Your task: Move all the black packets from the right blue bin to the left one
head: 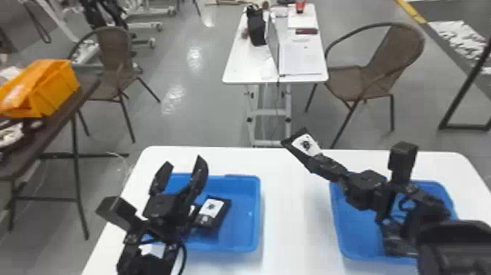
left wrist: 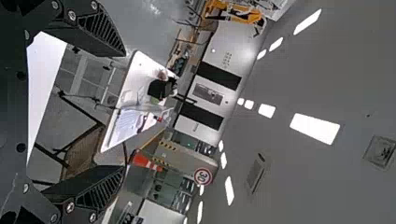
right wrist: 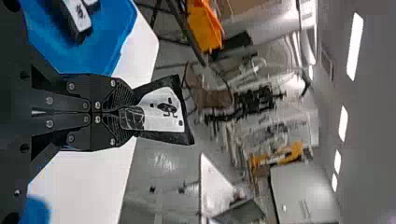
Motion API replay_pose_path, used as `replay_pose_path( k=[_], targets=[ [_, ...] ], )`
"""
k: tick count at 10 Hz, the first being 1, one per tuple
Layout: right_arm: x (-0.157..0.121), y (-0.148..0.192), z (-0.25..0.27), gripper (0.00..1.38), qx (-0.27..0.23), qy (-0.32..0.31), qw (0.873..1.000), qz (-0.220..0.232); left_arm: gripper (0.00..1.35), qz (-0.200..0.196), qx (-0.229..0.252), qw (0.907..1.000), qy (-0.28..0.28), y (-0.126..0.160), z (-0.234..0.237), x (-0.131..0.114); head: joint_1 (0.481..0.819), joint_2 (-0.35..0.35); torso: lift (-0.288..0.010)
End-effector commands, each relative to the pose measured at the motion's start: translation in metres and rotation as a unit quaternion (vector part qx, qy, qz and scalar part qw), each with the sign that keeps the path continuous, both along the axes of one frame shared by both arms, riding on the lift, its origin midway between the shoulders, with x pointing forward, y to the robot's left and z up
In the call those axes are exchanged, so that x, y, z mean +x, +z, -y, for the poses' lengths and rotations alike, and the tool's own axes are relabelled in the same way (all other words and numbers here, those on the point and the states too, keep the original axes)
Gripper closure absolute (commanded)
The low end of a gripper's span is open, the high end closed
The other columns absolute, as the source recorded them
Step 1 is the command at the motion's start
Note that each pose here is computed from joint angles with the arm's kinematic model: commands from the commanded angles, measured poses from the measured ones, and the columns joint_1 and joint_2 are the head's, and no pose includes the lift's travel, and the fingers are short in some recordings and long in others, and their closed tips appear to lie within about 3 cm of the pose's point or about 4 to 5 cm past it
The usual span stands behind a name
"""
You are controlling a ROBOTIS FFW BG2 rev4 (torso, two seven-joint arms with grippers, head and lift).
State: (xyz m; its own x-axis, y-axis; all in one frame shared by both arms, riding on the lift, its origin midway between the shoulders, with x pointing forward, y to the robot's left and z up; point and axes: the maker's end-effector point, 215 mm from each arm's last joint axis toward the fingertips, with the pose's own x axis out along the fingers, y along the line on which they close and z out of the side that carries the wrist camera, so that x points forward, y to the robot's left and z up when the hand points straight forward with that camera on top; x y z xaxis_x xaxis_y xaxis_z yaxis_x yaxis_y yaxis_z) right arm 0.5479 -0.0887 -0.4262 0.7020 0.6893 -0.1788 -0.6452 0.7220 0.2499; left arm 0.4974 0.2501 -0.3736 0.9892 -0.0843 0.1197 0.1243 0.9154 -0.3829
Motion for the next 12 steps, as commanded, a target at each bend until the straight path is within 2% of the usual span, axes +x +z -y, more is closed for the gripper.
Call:
replay_pose_path(
  k=[1,3,4,5,6,9,11,12],
  targets=[
    [0.006,0.020,-0.044,1.29,-0.004,0.056,0.998,0.017,0.18,-0.007,-0.029,0.9993,-0.025,0.005,0.024,0.009,0.695,0.162,0.000],
    [-0.002,0.033,-0.087,1.29,0.002,0.106,0.994,0.030,0.18,-0.015,-0.076,0.9949,-0.064,0.017,0.056,0.020,0.695,0.189,0.000],
    [-0.005,0.032,-0.100,1.29,0.002,0.122,0.992,0.024,0.18,-0.015,-0.108,0.9899,-0.091,0.026,0.072,0.027,0.695,0.192,0.000],
    [-0.007,0.038,-0.113,1.29,0.001,0.138,0.990,0.026,0.18,-0.025,-0.147,0.9801,-0.131,0.030,0.092,0.032,0.695,0.195,0.000],
    [-0.007,0.044,-0.123,1.29,0.001,0.151,0.988,0.029,0.18,-0.024,-0.154,0.9757,-0.153,0.035,0.105,0.034,0.695,0.190,0.000],
    [-0.012,0.058,-0.145,1.29,0.016,0.174,0.984,0.032,0.18,-0.039,-0.159,0.9730,-0.163,0.028,0.111,0.034,0.695,0.185,0.000],
    [-0.022,0.051,-0.162,1.29,0.024,0.189,0.982,0.018,0.18,-0.041,-0.160,0.9715,-0.170,0.030,0.119,0.035,0.695,0.199,0.000],
    [-0.024,0.046,-0.164,1.29,0.032,0.188,0.982,0.009,0.25,-0.043,-0.156,0.9715,-0.173,0.029,0.122,0.035,0.695,0.206,0.000]
  ],
)
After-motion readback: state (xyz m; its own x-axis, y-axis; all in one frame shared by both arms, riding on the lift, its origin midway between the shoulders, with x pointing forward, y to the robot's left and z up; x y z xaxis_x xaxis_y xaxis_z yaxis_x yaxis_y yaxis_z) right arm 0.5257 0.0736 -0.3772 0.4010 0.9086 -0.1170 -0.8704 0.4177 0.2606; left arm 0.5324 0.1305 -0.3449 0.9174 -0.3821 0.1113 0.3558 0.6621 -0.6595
